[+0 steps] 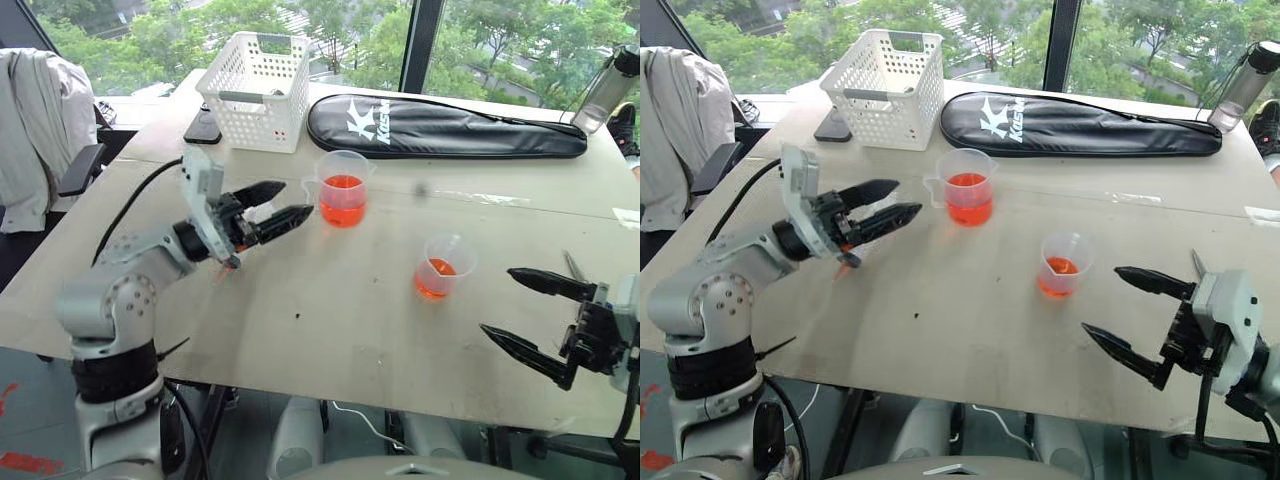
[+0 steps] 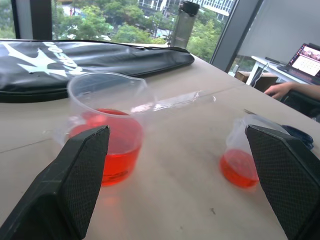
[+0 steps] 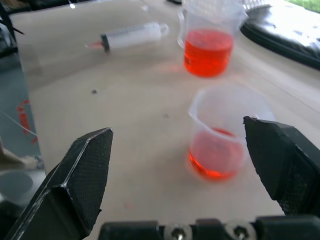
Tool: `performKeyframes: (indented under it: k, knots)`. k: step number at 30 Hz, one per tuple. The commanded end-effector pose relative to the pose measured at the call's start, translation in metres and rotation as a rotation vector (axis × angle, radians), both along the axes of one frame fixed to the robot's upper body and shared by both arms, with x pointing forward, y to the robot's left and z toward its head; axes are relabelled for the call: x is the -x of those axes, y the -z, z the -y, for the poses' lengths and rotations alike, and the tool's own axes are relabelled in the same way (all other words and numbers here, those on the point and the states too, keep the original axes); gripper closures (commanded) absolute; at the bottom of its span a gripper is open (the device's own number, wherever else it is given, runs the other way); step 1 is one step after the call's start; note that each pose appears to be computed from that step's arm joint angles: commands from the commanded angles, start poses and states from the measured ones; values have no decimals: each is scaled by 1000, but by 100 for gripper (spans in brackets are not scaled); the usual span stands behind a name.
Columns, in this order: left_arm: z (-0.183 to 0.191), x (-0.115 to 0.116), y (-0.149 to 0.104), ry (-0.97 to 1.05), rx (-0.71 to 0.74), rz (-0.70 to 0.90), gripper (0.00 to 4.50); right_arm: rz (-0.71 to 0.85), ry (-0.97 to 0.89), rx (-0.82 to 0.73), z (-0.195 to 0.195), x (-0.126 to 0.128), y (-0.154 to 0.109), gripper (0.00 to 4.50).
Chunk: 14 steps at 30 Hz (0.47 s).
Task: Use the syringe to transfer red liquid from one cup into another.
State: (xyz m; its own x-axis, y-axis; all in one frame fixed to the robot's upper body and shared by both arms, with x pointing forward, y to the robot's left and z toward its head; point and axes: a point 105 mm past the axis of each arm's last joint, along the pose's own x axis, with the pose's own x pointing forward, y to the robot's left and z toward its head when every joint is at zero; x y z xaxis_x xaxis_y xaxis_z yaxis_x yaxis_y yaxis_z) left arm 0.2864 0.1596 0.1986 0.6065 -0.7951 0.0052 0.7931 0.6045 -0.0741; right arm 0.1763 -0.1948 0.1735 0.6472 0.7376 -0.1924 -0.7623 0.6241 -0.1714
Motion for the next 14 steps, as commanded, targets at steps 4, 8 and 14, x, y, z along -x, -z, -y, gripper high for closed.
performKeyframes:
  k: [4, 8, 14]
  knots:
    - [-9, 38, 31, 1, -84, -7, 8, -22, 125, 62, 40, 18, 9, 0]
    - [-25, 59, 57, -24, -149, -59, 8, -68, 195, 72, 55, 29, 21, 0]
    - [-41, 83, 86, -25, -228, -122, 8, -113, 254, 80, 64, 39, 35, 0]
